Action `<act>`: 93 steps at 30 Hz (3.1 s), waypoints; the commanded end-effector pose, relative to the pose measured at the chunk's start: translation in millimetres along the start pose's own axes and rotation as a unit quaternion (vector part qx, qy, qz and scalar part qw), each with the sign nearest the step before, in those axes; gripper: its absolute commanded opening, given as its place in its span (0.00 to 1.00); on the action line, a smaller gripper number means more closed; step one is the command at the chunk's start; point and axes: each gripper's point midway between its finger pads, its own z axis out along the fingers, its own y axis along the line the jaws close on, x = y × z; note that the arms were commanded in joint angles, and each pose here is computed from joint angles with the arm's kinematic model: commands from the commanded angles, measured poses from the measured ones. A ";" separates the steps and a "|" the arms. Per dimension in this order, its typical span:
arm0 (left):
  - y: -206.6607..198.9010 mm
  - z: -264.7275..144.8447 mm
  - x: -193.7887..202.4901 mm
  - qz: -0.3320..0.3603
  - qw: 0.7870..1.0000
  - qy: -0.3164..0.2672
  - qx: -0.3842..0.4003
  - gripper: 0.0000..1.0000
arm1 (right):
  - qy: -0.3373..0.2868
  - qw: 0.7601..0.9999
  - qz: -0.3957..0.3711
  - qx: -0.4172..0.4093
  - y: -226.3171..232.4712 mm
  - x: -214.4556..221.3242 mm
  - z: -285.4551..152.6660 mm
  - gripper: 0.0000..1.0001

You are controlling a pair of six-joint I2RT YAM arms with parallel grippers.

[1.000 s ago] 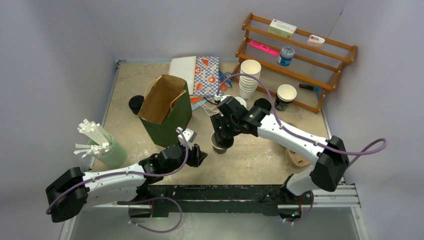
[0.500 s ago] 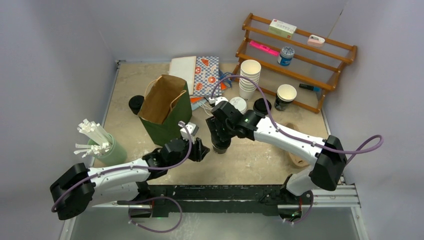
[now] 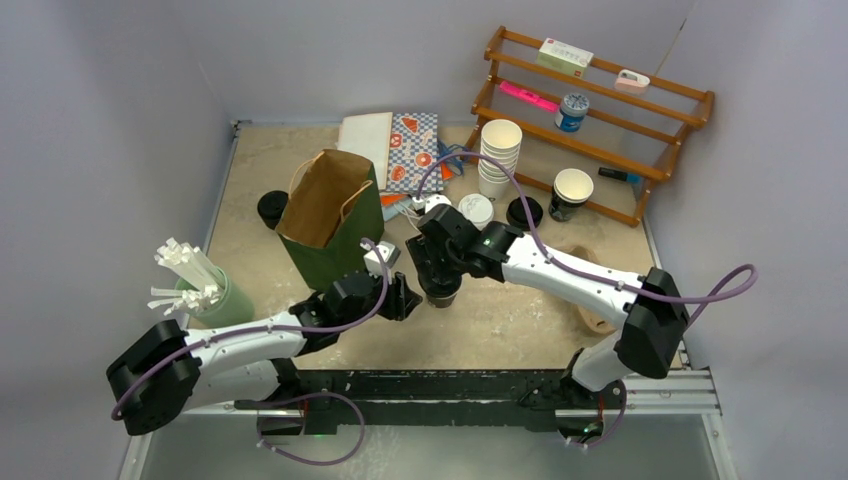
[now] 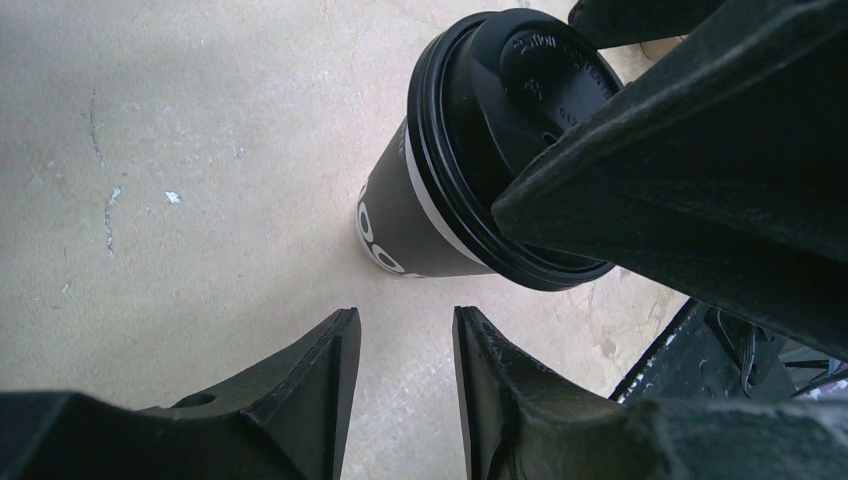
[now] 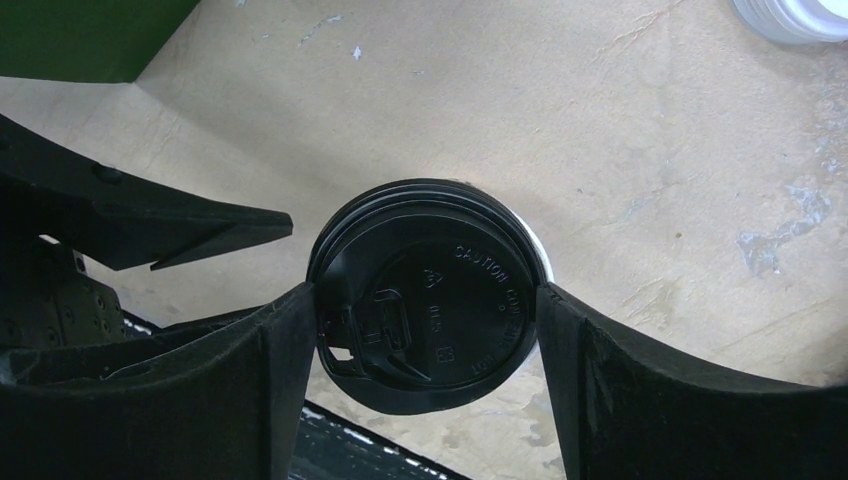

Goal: Pack the takeout coffee

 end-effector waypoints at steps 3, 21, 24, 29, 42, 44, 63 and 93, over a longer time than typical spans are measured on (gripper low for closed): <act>-15.6 4.1 -23.0 -0.012 0.999 -0.027 0.026 0.42 | -0.008 1.000 -0.008 0.019 -3.7 -3.6 -0.9 0.78; -12.8 1.2 -25.0 -0.007 0.999 -0.028 0.022 0.42 | -0.012 0.999 -0.014 0.042 -4.6 -9.3 -11.4 0.81; -12.7 0.3 -25.6 -0.006 0.999 -0.029 0.021 0.42 | -0.010 0.999 -0.014 0.042 -4.6 -7.8 -9.2 0.82; -11.7 -0.5 -24.8 -0.006 0.999 -0.028 0.020 0.42 | -0.004 0.999 -0.014 0.042 -3.3 -4.4 -1.9 0.82; -10.0 -2.1 -25.0 -0.004 0.999 -0.028 0.017 0.42 | 0.007 0.999 -0.017 0.043 -1.8 0.8 8.4 0.83; -9.5 -2.2 -24.4 -0.005 0.999 -0.027 0.017 0.42 | 0.006 0.999 -0.016 0.044 -2.2 1.5 8.6 0.85; -12.4 -13.4 -31.3 -0.002 0.999 -0.029 0.020 0.42 | -0.043 0.999 0.014 0.009 4.9 -23.9 -31.5 0.98; -66.2 -12.3 -112.4 0.249 0.965 -0.006 0.079 0.90 | -0.069 0.977 0.203 0.007 -88.1 -19.9 -58.7 0.70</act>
